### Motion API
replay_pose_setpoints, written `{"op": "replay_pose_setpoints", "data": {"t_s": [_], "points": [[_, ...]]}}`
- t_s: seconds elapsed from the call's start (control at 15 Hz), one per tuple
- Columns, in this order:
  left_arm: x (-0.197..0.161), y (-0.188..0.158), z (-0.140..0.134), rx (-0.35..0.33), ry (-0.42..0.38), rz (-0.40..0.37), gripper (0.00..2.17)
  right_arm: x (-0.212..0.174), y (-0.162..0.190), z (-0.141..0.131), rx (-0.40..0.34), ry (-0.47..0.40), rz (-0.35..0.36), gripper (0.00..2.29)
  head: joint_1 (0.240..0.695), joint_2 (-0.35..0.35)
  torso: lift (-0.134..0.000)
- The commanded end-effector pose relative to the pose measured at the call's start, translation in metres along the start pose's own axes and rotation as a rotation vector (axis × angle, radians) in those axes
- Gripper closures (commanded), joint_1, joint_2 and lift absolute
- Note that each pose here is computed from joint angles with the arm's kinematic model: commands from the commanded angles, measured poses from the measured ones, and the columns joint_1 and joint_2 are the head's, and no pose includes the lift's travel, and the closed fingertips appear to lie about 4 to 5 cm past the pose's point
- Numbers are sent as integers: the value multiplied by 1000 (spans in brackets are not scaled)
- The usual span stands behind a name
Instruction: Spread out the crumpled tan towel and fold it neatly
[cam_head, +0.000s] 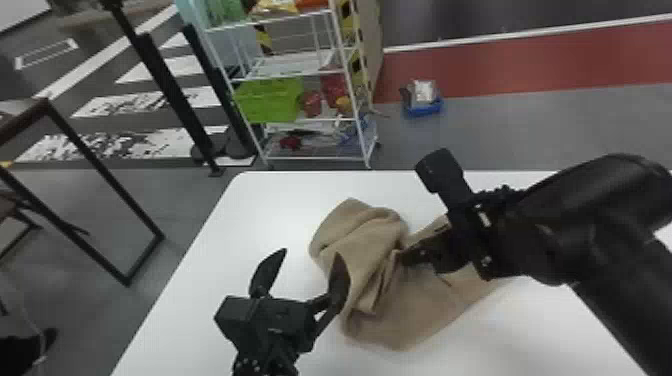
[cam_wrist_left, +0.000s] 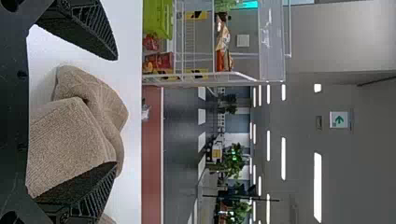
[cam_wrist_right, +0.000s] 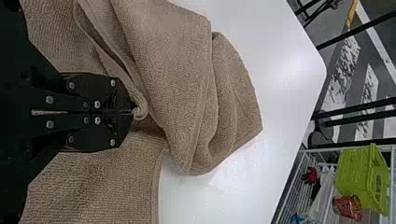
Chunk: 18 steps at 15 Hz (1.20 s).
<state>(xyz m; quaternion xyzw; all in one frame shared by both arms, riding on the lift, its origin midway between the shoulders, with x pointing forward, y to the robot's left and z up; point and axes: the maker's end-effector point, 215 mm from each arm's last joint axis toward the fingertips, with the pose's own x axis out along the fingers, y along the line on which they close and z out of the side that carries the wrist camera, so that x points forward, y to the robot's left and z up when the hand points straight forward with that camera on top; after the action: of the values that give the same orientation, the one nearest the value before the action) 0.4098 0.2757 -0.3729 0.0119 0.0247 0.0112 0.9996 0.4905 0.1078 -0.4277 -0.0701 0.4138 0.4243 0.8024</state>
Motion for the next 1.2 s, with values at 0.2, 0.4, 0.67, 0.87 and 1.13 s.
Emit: {"op": "replay_pose_setpoints", "data": {"t_s": [0.2, 0.4, 0.67, 0.87, 1.13], "points": [[-2, 3, 3, 4, -4, 5, 80, -64, 41, 40, 99, -160, 159, 1396, 695, 350, -122], [-2, 5, 4, 5, -6, 7, 80, -112, 65, 44, 133, -189, 241, 1396, 695, 350, -122], [-2, 5, 4, 7, -4, 6, 80, -179, 49, 67, 220, -326, 320, 1396, 695, 350, -122], [-3, 5, 4, 7, -3, 6, 80, -204, 36, 77, 252, -395, 337, 1396, 695, 350, -122], [-4, 8, 5, 10, -5, 10, 80, -243, 12, 147, 215, -709, 292, 1396, 695, 350, -122]]}}
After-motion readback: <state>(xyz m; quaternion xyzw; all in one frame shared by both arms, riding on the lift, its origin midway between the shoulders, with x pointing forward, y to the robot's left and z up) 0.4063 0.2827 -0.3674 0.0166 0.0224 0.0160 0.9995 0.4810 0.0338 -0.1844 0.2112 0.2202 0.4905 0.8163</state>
